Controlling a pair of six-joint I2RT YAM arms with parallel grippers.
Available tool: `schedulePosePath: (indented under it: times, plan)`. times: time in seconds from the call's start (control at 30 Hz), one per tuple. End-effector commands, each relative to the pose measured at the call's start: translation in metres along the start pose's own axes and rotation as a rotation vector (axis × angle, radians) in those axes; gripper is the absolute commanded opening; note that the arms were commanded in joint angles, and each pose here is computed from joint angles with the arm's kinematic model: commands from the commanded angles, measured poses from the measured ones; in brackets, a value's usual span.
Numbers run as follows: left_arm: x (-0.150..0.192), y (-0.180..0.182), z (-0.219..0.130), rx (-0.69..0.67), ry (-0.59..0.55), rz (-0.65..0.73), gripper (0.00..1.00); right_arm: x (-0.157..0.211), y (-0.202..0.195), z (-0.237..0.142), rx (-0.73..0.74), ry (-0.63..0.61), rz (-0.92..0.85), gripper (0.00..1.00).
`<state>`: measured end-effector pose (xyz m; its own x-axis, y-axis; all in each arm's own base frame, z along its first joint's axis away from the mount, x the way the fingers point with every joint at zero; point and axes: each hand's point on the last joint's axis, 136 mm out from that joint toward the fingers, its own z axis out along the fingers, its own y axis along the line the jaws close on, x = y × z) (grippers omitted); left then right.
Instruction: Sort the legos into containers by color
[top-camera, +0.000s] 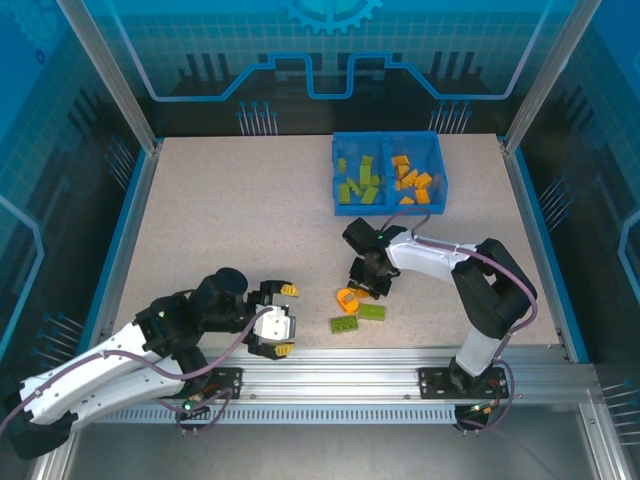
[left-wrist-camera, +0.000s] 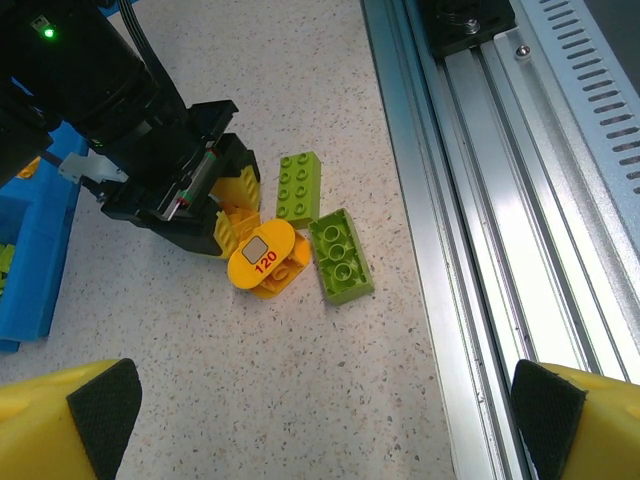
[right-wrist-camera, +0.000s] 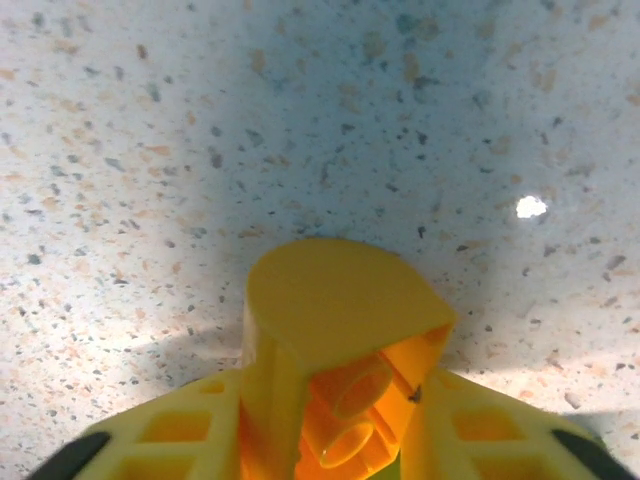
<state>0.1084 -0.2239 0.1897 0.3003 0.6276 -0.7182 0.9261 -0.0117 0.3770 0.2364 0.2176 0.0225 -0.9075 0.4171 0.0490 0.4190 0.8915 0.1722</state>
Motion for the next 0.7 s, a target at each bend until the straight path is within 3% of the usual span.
schedulePosePath:
  times: [0.0,0.17,0.37,0.67]
  plan:
    - [0.004,-0.006,0.002,0.023,0.001,0.027,0.99,-0.002,-0.014,0.006,0.061,-0.021,0.008,0.25]
    - [0.000,-0.005,0.001,0.013,-0.020,0.024,0.99,-0.012,-0.014,-0.018,0.045,-0.095,-0.019,0.26]
    - [-0.007,0.003,-0.004,-0.041,-0.053,0.029,0.99,-0.033,-0.018,-0.073,0.007,-0.265,-0.053,0.27]
    - [-0.022,0.040,-0.021,-0.243,-0.126,-0.074,0.99,-0.125,-0.015,-0.178,-0.040,-0.623,-0.201,0.28]
